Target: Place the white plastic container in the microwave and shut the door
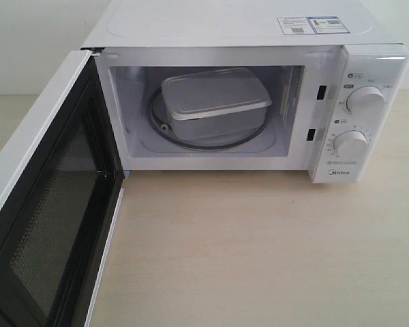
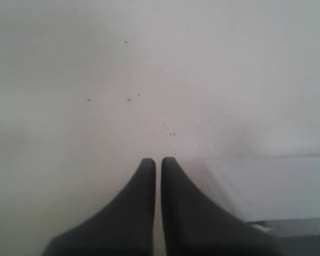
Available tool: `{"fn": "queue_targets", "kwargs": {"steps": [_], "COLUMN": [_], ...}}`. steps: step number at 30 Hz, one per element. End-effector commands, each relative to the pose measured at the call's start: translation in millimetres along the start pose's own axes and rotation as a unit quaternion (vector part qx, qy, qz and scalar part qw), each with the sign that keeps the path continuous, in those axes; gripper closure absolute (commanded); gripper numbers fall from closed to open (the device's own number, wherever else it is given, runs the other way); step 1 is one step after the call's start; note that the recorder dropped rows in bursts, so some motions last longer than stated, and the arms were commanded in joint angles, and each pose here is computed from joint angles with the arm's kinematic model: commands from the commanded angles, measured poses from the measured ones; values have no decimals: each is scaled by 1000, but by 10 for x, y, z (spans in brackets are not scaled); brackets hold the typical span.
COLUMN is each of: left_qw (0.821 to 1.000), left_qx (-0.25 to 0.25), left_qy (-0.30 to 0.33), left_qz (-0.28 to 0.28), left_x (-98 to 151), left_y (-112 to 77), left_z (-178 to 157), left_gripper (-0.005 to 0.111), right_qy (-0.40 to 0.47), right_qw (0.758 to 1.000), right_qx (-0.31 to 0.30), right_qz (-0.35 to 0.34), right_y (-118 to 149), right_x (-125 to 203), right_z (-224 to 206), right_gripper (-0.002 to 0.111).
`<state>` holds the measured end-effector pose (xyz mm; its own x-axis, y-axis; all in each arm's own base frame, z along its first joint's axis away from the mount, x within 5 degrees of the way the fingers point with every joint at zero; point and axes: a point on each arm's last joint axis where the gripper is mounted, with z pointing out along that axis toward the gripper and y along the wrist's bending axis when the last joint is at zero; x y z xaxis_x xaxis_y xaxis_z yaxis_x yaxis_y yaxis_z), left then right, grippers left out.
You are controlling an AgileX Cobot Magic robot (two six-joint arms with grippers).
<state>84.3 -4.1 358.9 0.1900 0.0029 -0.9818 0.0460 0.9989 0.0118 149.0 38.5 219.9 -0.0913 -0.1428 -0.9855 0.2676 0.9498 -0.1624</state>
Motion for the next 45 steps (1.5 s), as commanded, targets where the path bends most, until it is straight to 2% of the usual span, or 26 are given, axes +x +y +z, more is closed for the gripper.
{"fn": "queue_targets", "kwargs": {"steps": [1, 3, 5, 7, 9, 10, 14, 22, 29, 35, 41, 45], "left_qw": [998, 994, 987, 980, 970, 961, 925, 857, 809, 799, 792, 787], "left_qx": [2, 4, 10, 21, 41, 60, 133, 176, 256, 259, 306, 305], "left_qy": [66, 109, 160, 196, 239, 271, 357, 484, 528, 542, 526, 533], "left_qz": [-9, -10, -7, 14, 24, 18, 1, -19, -35, -39, -52, -57], "left_x": [144, 234, 264, 138, -22, -93, -68, 187, 302, 366, 379, 426], "left_y": [-4, -9, -18, -29, -55, -88, -214, -282, -402, -406, -482, -484], "left_z": [161, 215, 241, 252, 258, 265, 361, 440, 493, 558, 624, 676], "left_gripper": [102, 102, 102, 102, 102, 102, 102, 102, 102, 102, 102, 102], "right_qy": [-29, 6, 7, 6, 26, 28, 21, 23, 23, 23, 23, 22], "right_qw": [999, 1000, 1000, 999, 999, 999, 999, 999, 999, 999, 999, 999], "right_qx": [45, -6, 1, 23, -3, -10, 0, 0, 0, 0, 1, 1], "right_qz": [0, 9, 13, 32, 23, 24, 25, 38, 38, 38, 40, 49], "right_y": [-150, -139, -250, -388, -419, -429, -444, -444, -445, -445, -446, -446], "right_x": [-152, -206, -304, -428, -513, -543, -557, -554, -553, -553, -554, -555], "right_z": [164, 265, 353, 418, 456, 464, 464, 464, 464, 464, 464, 464], "right_gripper": [108, 108, 108, 108, 108, 108, 108, 108, 108, 108, 108, 108]}}
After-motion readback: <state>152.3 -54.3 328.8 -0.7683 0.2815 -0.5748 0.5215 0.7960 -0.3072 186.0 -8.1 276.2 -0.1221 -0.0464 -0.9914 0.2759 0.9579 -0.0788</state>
